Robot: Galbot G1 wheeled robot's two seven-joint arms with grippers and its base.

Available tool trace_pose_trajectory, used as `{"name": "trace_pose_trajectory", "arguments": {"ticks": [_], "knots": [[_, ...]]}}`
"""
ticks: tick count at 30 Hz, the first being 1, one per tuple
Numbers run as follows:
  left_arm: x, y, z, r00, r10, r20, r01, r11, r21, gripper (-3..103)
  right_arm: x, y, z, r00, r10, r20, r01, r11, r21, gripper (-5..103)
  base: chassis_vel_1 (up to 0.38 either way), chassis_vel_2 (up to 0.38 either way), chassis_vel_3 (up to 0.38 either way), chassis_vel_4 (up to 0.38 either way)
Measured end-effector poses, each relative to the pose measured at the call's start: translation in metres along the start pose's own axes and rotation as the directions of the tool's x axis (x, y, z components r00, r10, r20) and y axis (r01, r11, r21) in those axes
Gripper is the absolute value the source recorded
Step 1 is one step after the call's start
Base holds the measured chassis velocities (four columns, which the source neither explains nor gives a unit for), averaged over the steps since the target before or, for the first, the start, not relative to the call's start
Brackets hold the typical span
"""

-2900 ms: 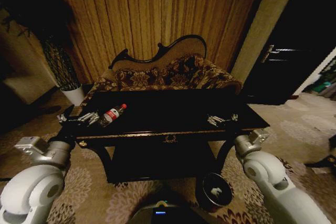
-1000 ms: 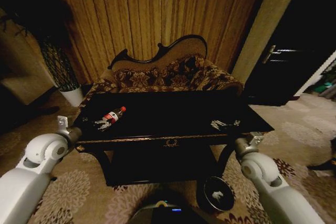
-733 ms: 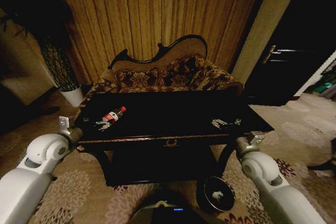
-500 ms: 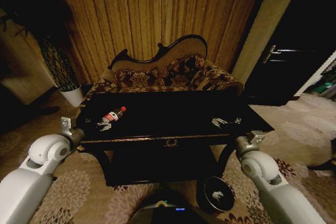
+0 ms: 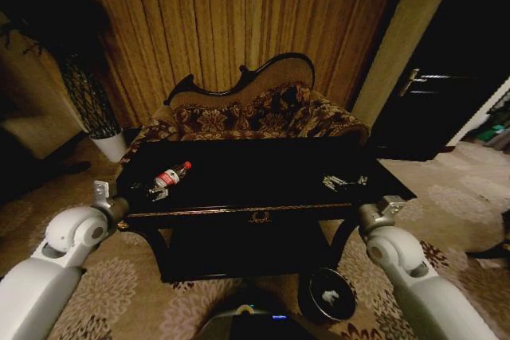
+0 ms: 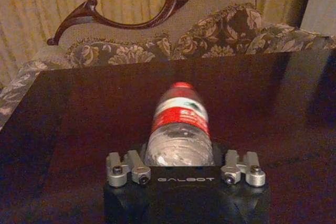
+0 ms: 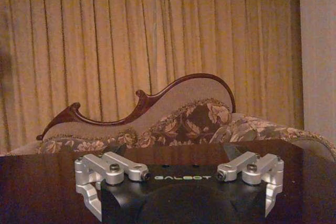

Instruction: Move to the front of the table and place the trash on the table into the trash bin.

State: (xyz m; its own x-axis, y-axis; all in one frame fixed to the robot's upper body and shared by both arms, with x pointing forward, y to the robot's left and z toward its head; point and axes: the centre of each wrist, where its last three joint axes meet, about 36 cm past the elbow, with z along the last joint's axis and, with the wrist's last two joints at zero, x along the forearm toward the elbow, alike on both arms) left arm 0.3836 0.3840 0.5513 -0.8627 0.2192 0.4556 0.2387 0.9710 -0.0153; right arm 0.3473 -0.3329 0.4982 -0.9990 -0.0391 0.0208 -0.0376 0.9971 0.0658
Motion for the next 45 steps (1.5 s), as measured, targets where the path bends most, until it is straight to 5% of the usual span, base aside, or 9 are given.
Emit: {"name": "trace_pose_trajectory", "arguments": {"ticks": [13, 17, 20, 26, 32, 34, 36, 39, 45], "knots": [[-0.001, 0.000, 0.001, 1.000, -0.003, 0.028, 0.003, 1.000, 0.000, 39, -0.001, 0.000, -0.001, 1.000, -0.001, 0.004, 0.001, 1.000, 0.003, 100, 0.000, 0.000, 0.000, 0.000], [-0.007, -0.005, 0.008, 0.975, -0.015, 0.221, 0.041, 0.993, -0.114, 39, 0.001, 0.003, -0.005, 1.000, -0.015, 0.011, 0.015, 1.000, -0.005, 100, 0.000, 0.000, 0.000, 0.000], [-0.006, -0.011, 0.006, 0.962, -0.012, 0.274, 0.049, 0.990, -0.129, 39, 0.001, 0.004, -0.006, 1.000, -0.021, 0.013, 0.021, 1.000, -0.009, 100, 0.000, 0.000, 0.000, 0.000], [-0.001, -0.020, 0.002, 0.890, -0.022, 0.455, 0.114, 0.978, -0.176, 39, 0.003, 0.010, -0.019, 0.998, -0.058, 0.021, 0.059, 0.998, -0.030, 100, 0.000, 0.000, 0.000, 0.000], [0.023, -0.033, -0.014, 0.744, 0.070, 0.664, 0.179, 0.937, -0.300, 39, 0.017, 0.029, -0.050, 0.985, -0.168, 0.035, 0.171, 0.974, -0.149, 100, 0.000, 0.000, 0.000, 0.000], [0.025, -0.034, -0.016, 0.727, 0.087, 0.681, 0.183, 0.932, -0.314, 39, 0.019, 0.031, -0.054, 0.982, -0.186, 0.037, 0.189, 0.968, -0.164, 100, 0.000, 0.000, 0.000, 0.000], [0.027, -0.038, -0.020, 0.693, 0.122, 0.711, 0.187, 0.921, -0.342, 39, 0.025, 0.039, -0.065, 0.969, -0.245, 0.042, 0.248, 0.945, -0.212, 100, 0.000, 0.000, 0.000, 0.000], [0.026, -0.044, -0.022, 0.649, 0.190, 0.737, 0.179, 0.903, -0.392, 39, 0.032, 0.053, -0.095, 0.913, -0.398, 0.085, 0.402, 0.847, -0.347, 100, 0.000, 0.000, 0.000, 0.000], [0.020, -0.035, -0.025, 0.645, 0.266, 0.716, 0.170, 0.864, -0.474, 39, 0.019, 0.061, -0.115, 0.817, -0.559, 0.141, 0.563, 0.719, -0.407, 100, 0.000, 0.000, 0.000, 0.000]]}}
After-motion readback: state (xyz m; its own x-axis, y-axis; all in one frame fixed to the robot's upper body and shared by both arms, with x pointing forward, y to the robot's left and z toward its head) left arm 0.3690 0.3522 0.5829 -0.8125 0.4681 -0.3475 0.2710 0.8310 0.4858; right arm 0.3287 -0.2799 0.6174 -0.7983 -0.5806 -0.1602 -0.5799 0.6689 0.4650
